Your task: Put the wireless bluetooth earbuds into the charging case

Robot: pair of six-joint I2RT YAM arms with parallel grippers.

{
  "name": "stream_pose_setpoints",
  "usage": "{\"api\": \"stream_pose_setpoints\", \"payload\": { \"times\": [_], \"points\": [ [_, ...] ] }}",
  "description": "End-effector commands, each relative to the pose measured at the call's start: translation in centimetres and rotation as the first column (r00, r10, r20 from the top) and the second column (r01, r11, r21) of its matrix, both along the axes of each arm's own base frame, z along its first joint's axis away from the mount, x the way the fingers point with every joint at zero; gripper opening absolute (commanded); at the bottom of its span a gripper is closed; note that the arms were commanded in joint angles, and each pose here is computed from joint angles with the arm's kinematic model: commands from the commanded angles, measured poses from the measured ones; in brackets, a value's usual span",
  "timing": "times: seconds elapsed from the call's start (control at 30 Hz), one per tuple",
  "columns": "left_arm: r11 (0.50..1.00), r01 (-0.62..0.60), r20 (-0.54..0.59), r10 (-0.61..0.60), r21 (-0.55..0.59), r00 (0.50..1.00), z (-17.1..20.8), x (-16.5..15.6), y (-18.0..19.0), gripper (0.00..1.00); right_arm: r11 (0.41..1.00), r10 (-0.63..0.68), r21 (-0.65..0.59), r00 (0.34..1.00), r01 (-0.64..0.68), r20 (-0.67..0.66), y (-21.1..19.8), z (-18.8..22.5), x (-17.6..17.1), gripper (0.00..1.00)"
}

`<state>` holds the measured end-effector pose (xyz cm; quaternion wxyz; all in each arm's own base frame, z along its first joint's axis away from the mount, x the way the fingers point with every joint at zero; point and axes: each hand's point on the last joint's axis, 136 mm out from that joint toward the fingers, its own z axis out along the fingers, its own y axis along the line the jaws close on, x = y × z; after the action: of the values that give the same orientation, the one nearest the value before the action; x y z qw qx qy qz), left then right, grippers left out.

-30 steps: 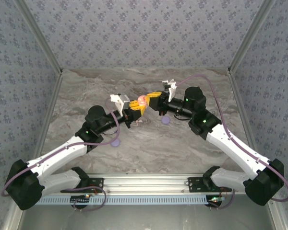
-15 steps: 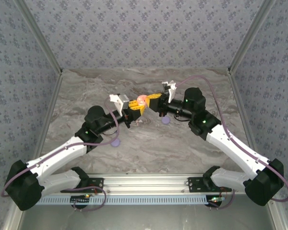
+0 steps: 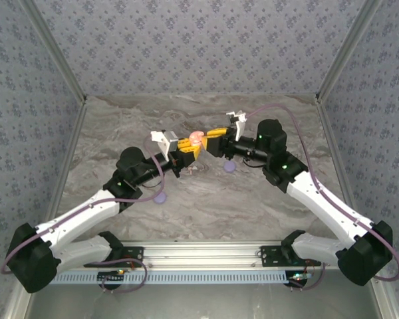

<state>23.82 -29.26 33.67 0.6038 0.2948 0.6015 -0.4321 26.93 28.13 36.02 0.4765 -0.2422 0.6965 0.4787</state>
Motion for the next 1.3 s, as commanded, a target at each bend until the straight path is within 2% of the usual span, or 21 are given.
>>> {"api": "stream_pose_setpoints", "payload": {
  "times": [0.0, 0.17, 0.27, 0.37, 0.5, 0.73, 0.87, 1.07, 1.27],
  "points": [
    [0.999, -0.010, 0.060, 0.012, -0.038, 0.998, 1.6, -0.6, 0.6, 0.00, 1.000, 0.002, -0.001, 0.999, -0.002, 0.041, -0.7, 1.8, -0.3, 0.56],
    [0.999, -0.045, 0.062, 0.047, -0.026, 0.997, 1.5, -0.4, 1.2, 0.00, 0.997, -0.056, -0.058, 0.998, 0.055, -0.019, -1.7, -0.7, 0.8, 0.62],
    [0.996, -0.092, 0.063, 0.092, 0.000, 0.994, 1.1, -0.2, 1.9, 0.00, 0.969, -0.180, -0.188, 0.979, 0.158, -0.101, -2.9, -4.5, 2.6, 0.65],
    [0.990, -0.139, 0.070, 0.137, 0.030, 0.988, 0.7, -0.2, 2.9, 0.00, 0.923, -0.267, -0.335, 0.943, 0.191, -0.197, -3.4, -9.1, 4.0, 0.66],
    [0.983, -0.179, 0.074, 0.175, 0.047, 0.982, 0.5, -0.5, 4.1, 0.00, 0.859, -0.328, -0.487, 0.899, 0.155, -0.291, -2.3, -15.3, 5.3, 0.66],
    [0.975, -0.217, 0.091, 0.212, 0.051, 0.973, 0.8, -0.9, 5.3, 0.00, 0.790, -0.332, -0.613, 0.862, 0.032, -0.383, 1.8, -23.0, 7.3, 0.59],
    [0.974, -0.221, 0.090, 0.216, 0.049, 0.972, 0.9, -1.0, 5.5, 0.00, 0.696, -0.340, -0.718, 0.868, -0.026, -0.362, 3.6, -26.5, 7.7, 0.55],
    [0.973, -0.227, 0.092, 0.222, 0.046, 0.971, 0.9, -1.1, 5.7, 0.00, 0.582, -0.365, -0.810, 0.867, -0.070, -0.338, 5.1, -30.1, 7.9, 0.52],
    [0.973, -0.227, 0.092, 0.222, 0.045, 0.971, 1.0, -1.1, 5.7, 0.00, 0.546, -0.364, -0.833, 0.870, -0.089, -0.332, 6.6, -31.7, 8.2, 0.48]
  ]
}}
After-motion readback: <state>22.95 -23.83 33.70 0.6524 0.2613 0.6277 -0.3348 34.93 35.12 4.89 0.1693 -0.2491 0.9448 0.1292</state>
